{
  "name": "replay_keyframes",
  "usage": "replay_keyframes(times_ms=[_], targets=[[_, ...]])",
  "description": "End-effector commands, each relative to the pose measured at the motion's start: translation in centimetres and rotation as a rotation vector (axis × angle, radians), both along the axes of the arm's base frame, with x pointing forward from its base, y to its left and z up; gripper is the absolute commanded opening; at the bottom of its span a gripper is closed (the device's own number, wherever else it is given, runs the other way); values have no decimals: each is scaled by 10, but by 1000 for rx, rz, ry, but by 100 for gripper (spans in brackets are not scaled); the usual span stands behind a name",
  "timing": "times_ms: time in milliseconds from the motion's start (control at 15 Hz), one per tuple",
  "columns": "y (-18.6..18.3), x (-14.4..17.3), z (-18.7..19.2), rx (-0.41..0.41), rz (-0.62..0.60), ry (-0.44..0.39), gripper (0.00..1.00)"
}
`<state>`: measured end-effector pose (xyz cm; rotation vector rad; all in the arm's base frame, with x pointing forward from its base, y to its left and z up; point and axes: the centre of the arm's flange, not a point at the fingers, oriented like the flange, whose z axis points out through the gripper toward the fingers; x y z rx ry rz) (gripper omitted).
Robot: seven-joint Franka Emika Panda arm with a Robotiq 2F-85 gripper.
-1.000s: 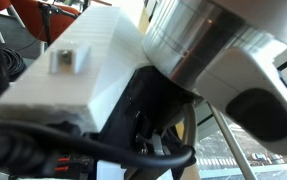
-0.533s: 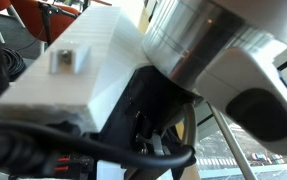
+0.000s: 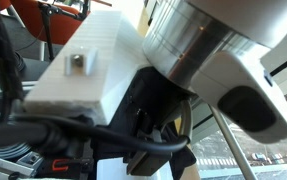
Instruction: Close the zipper of the black vest
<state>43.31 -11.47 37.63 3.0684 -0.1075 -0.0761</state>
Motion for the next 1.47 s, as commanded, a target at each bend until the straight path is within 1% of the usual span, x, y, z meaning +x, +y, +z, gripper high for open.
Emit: replay_keyframes(times_ms=[0, 200, 467, 667, 800, 1000, 1133, 1400], targets=[[38, 18, -18, 16, 41, -42, 100], [73, 34, -36, 56, 64, -85, 100], [105, 56, -74, 116, 68, -87, 100], [108, 81, -116, 131, 67, -69, 100], [108, 97, -141, 133, 77, -41, 100], [110, 118, -179, 127, 113, -14, 100], [115, 130, -201, 122, 138, -5, 100], [131, 141, -238, 115, 199, 23, 100]])
